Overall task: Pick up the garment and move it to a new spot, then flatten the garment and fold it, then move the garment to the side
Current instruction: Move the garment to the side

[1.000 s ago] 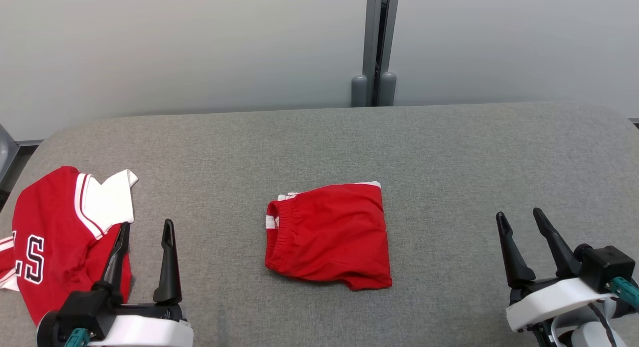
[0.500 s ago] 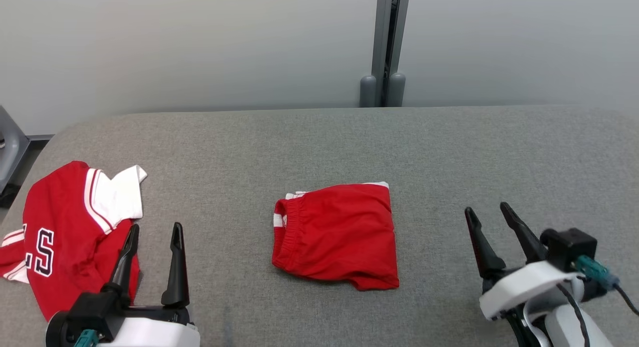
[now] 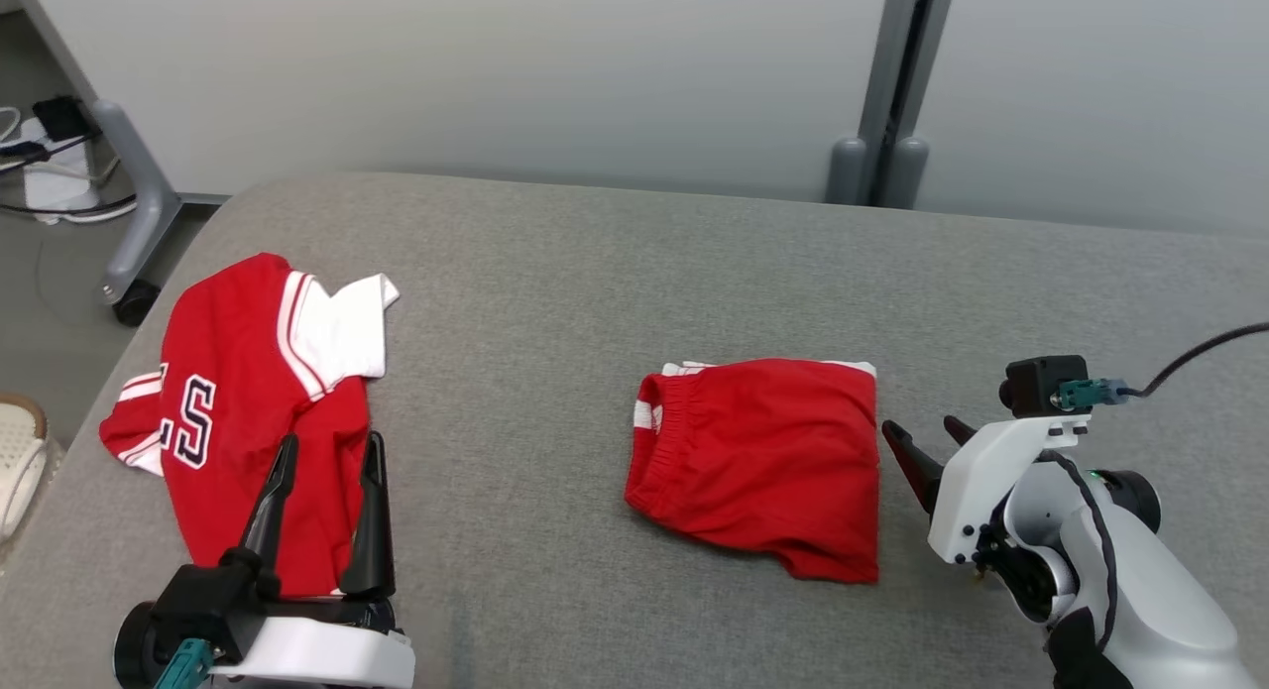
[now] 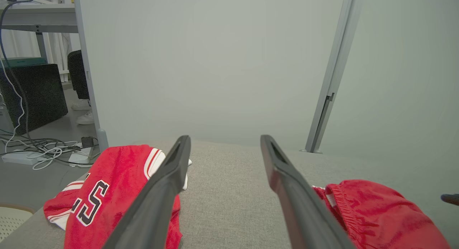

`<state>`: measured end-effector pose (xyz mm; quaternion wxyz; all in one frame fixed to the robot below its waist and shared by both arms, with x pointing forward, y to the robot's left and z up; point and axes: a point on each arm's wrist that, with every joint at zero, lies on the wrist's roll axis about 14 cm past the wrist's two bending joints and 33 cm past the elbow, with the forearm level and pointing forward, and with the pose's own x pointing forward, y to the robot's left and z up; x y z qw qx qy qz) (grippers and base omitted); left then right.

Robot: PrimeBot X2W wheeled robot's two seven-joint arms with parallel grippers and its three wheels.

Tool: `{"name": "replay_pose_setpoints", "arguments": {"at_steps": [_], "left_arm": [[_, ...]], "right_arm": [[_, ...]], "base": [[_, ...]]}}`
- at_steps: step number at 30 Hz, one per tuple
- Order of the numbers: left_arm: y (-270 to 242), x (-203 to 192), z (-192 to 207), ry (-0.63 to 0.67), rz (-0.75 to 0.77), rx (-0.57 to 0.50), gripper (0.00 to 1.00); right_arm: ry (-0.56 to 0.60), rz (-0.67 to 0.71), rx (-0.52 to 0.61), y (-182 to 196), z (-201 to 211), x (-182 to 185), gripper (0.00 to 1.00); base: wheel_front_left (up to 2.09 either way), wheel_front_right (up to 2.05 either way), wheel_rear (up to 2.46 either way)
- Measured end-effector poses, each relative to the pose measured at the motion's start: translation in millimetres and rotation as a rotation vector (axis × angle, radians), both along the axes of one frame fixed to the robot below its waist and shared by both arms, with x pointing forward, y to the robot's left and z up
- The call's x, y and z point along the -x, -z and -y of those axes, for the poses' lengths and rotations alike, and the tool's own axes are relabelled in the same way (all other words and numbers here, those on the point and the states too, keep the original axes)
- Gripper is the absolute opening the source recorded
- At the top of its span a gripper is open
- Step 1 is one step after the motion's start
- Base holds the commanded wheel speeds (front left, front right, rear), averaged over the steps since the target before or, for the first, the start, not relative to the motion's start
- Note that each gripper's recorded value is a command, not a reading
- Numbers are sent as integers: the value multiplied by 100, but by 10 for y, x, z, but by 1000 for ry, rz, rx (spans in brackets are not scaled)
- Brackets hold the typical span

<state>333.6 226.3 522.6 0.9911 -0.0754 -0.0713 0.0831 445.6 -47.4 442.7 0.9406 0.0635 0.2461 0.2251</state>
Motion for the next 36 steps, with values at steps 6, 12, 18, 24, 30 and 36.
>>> {"name": "replay_pose_setpoints", "arguments": {"at_steps": [6,12,18,24,30,36], "left_arm": [[46,120,-160,-57,-16,6,100],[81,165,-234,-84,-28,11,100],[100,160,-254,-92,-35,15,100],[81,100,-225,-79,-29,13,100],[39,1,-106,-33,-14,7,100],[-22,-183,178,65,7,-2,100]], "right_arm": [[-29,-255,-5,355,-218,58,100],[-34,-408,-42,577,-351,181,100],[-34,-417,-75,586,-438,160,76],[-1,-349,-101,516,-392,84,0],[34,-263,-124,338,-280,-8,0],[92,-180,-130,172,38,-39,0]], "base": [[0,0,0],[0,0,0],[0,0,0],[0,0,0],[0,0,0],[0,0,0]]}}
